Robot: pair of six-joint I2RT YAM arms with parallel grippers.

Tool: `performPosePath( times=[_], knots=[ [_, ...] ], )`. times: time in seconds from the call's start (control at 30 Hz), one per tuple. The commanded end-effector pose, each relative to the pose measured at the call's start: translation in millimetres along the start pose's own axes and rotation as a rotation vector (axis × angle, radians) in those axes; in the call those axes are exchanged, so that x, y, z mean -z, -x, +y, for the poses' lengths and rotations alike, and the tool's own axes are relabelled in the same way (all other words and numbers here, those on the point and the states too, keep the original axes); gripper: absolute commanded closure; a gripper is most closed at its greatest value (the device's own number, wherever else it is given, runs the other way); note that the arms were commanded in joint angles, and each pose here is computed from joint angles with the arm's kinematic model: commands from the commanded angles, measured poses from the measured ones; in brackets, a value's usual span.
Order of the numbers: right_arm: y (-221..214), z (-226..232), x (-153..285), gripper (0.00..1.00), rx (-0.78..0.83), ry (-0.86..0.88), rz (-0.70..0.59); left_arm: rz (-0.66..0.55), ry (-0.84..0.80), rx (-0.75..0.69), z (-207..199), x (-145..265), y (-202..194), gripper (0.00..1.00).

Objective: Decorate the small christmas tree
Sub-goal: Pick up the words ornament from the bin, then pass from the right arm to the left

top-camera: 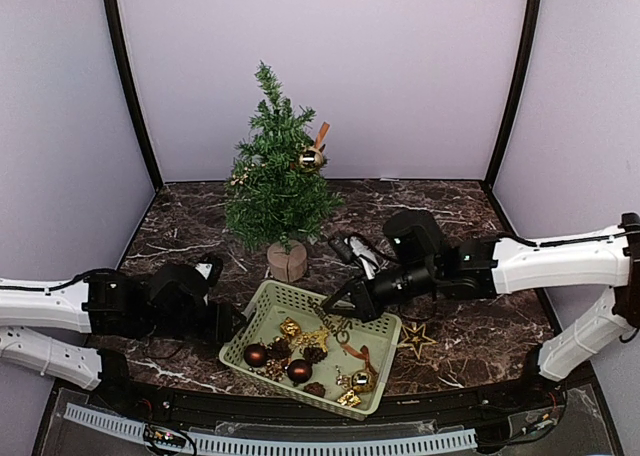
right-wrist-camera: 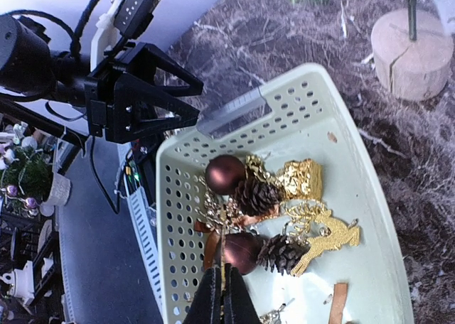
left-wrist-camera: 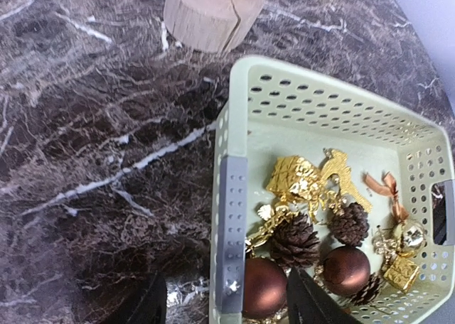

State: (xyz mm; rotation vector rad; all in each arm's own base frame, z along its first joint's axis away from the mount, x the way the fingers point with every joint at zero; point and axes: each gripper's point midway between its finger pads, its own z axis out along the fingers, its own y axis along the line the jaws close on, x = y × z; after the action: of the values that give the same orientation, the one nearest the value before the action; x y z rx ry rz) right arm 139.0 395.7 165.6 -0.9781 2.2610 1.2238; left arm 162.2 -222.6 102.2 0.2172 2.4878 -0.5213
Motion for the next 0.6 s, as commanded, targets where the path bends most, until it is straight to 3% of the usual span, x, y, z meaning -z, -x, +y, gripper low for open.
performPosePath(
  times=[0.0, 0.1, 0.23, 0.4, 0.57],
  knots=[
    [34, 14, 29, 1.0, 0.036, 0.014, -0.149, -0.143, 0.011, -0.054, 3, 42, 39, 0.39],
    [61, 32, 46, 1.0, 0.062, 0.047, -0.232, -0.223, -0.058, -0.148, -17, 85, 73, 0.38],
    [106, 69, 73, 1.0, 0.135, 0.138, -0.397, -0.31, -0.347, -0.217, -79, 135, 105, 0.32],
    [159, 99, 108, 1.0, 0.216, 0.199, -0.652, -0.294, -0.753, -0.284, -170, 160, 114, 0.25],
    [188, 126, 133, 1.0, 0.283, 0.285, -0.816, -0.315, -0.875, -0.312, -201, 161, 121, 0.21]
  ],
)
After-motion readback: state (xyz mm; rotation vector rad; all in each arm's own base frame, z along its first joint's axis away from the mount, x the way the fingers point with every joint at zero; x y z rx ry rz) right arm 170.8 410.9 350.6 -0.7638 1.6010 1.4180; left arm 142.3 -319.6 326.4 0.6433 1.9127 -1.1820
